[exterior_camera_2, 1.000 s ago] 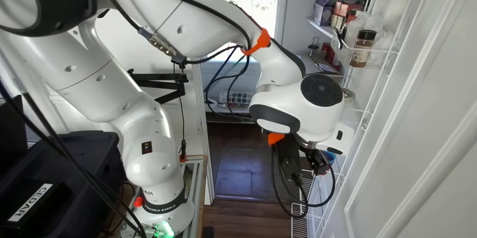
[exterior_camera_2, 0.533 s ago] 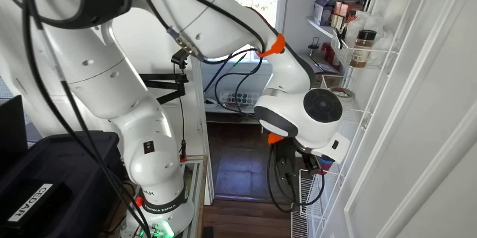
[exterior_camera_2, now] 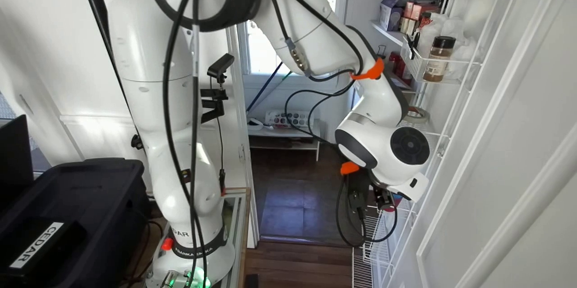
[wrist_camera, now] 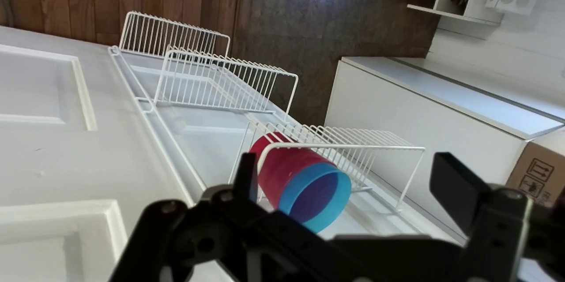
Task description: Take the blue cup out of the pink cup
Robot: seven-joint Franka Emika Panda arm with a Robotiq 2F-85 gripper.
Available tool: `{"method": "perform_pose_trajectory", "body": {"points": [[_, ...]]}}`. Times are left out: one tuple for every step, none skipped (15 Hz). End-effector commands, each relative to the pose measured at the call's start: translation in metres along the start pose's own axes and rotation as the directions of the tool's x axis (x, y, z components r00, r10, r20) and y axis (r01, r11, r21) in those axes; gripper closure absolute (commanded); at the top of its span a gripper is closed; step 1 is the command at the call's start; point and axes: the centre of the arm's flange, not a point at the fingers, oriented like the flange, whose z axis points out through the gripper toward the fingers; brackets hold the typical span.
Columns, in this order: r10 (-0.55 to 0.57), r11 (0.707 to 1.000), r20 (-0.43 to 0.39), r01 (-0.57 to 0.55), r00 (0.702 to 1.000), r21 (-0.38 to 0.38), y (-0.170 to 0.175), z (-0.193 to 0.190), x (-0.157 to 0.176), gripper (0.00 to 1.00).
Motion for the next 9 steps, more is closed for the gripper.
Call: {"method": "perform_pose_trajectory", "body": {"points": [[0.042, 0.999, 0.007, -0.042, 0.999, -0.008, 0.015, 0.037, 0.031, 0.00], [0.041, 0.999, 0.008, -0.041, 0.999, -0.012, 0.016, 0.044, 0.037, 0.00], [0.045, 0.999, 0.014, -0.044, 0.999, -0.022, 0.016, 0.051, 0.042, 0.00], [0.049, 0.998, 0.012, -0.048, 0.999, -0.027, 0.018, 0.057, 0.047, 0.00], [0.055, 0.998, 0.009, -0.055, 0.998, -0.031, 0.019, 0.063, 0.052, 0.00], [0.059, 0.998, 0.003, -0.058, 0.998, -0.037, 0.019, 0.067, 0.056, 0.00], [0.063, 0.998, -0.010, -0.063, 0.998, -0.031, 0.018, 0.070, 0.060, 0.00], [0.070, 0.997, -0.021, -0.071, 0.997, -0.038, 0.015, 0.074, 0.065, 0.00], [0.076, 0.996, -0.031, -0.077, 0.997, -0.040, 0.013, 0.077, 0.070, 0.00]]}}
